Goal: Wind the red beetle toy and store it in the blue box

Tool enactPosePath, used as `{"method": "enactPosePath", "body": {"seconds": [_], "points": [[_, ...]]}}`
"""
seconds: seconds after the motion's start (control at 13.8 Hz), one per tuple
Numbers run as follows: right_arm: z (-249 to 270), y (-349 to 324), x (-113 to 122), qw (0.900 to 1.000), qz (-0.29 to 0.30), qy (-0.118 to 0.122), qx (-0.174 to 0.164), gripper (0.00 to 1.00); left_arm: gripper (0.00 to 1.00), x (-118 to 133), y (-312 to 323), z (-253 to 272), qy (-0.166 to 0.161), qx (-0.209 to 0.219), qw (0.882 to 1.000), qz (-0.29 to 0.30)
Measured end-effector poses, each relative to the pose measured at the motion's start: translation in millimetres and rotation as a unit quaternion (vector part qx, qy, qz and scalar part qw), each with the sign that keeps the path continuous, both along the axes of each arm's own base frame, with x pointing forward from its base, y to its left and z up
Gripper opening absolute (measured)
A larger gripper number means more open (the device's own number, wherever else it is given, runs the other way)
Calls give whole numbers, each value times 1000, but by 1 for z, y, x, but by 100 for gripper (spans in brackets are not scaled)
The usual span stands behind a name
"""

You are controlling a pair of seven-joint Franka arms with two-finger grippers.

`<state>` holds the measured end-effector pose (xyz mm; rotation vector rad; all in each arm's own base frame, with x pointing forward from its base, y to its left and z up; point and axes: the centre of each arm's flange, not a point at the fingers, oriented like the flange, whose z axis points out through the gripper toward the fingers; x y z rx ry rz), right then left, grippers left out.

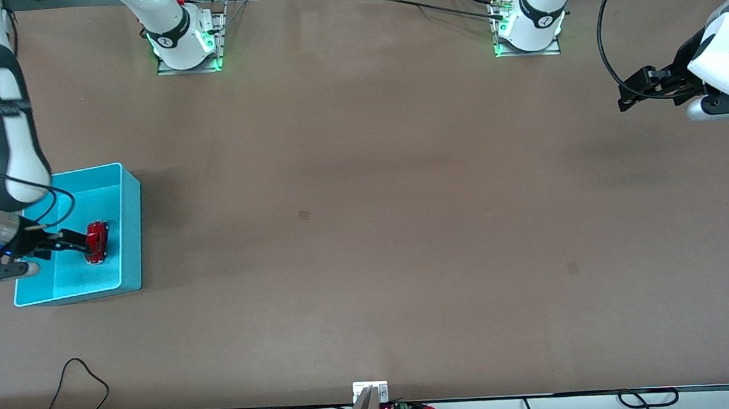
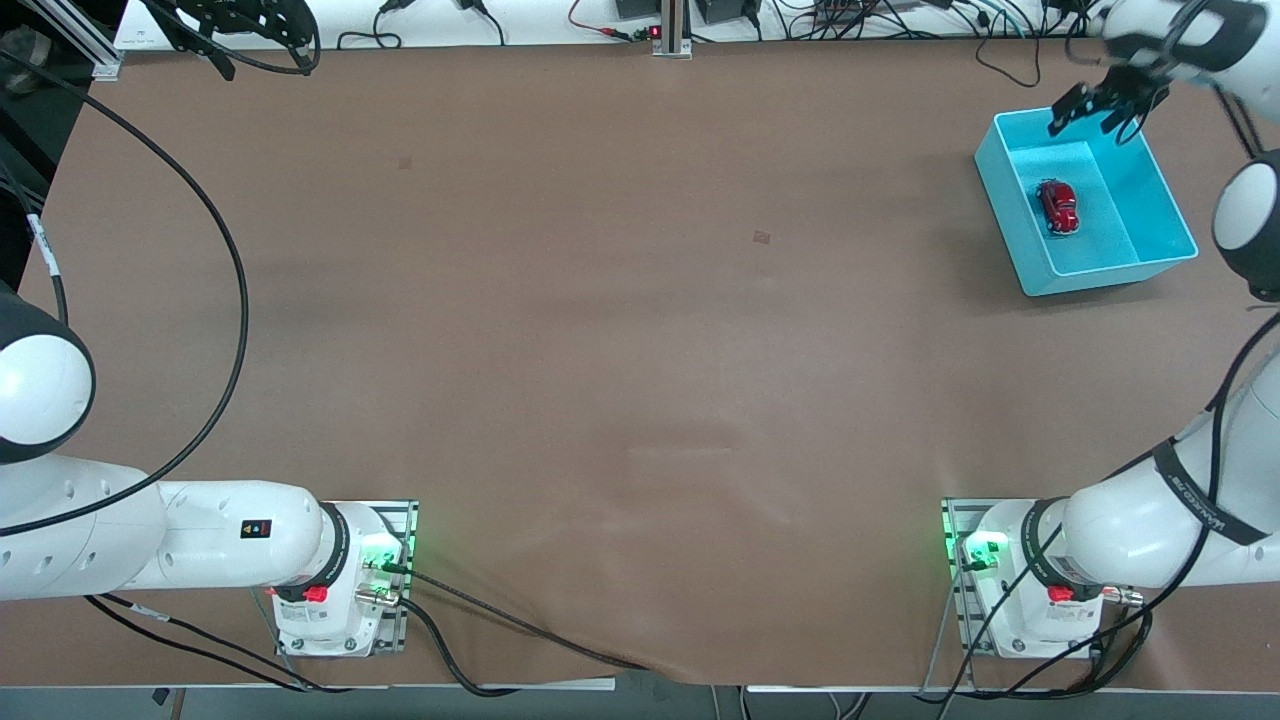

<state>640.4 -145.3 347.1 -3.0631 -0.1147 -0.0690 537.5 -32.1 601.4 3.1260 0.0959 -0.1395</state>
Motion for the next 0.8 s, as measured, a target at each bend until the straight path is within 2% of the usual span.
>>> {"method": "enactPosePath", "body": {"seconds": [0.22,0.44,0.65,0.8], "points": [[81,19,2,998,-19,40,34,100,100,0,0,0,0,0,1000,0],[146,39,2,996,-55,65,35,100,100,0,0,0,0,0,1000,0],[183,90,-2,994,-73,77,7,100,100,0,0,0,0,0,1000,0],[213,112,-12,995,-75,63,-10,100,100,0,0,0,0,0,1000,0]]}}
